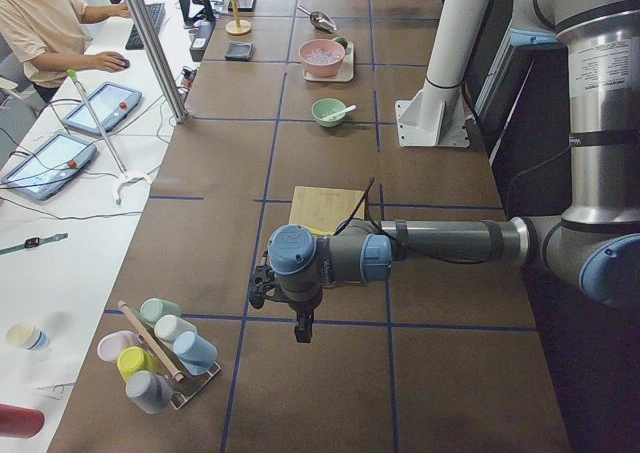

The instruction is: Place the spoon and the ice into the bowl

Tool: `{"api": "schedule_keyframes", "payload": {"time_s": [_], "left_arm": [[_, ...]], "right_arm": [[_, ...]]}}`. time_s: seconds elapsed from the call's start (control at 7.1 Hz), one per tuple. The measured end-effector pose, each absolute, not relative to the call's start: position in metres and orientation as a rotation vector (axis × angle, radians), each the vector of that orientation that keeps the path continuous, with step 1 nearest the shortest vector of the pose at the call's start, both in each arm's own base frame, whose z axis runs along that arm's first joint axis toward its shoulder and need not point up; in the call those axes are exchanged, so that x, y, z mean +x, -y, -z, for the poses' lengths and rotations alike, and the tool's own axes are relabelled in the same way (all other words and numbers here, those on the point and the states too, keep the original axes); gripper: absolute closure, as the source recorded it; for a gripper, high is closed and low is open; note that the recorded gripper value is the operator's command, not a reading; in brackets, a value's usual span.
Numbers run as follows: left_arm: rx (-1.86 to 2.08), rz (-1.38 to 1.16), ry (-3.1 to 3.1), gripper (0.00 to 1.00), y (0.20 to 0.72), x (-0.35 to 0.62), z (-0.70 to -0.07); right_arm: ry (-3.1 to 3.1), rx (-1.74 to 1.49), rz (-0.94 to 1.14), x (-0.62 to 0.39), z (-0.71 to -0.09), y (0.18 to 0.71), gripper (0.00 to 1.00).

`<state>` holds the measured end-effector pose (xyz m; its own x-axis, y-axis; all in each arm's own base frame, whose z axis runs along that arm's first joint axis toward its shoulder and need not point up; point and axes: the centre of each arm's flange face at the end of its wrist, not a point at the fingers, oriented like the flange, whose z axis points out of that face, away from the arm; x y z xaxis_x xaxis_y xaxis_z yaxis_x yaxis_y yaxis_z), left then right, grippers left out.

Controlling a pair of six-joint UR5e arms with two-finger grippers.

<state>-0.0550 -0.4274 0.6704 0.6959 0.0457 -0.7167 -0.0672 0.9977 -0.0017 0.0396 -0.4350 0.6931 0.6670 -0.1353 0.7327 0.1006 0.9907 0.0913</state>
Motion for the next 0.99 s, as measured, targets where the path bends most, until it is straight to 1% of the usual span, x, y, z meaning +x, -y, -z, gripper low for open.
{"api": "schedule_keyframes", "payload": {"time_s": [0.99], "left_arm": [[-0.022,-0.060,-0.794,0.00,0.430,-0.055,-0.665]], "right_arm": [[0.816,0.029,0.124,0.040,-0.704,0.439,0.00]]}}
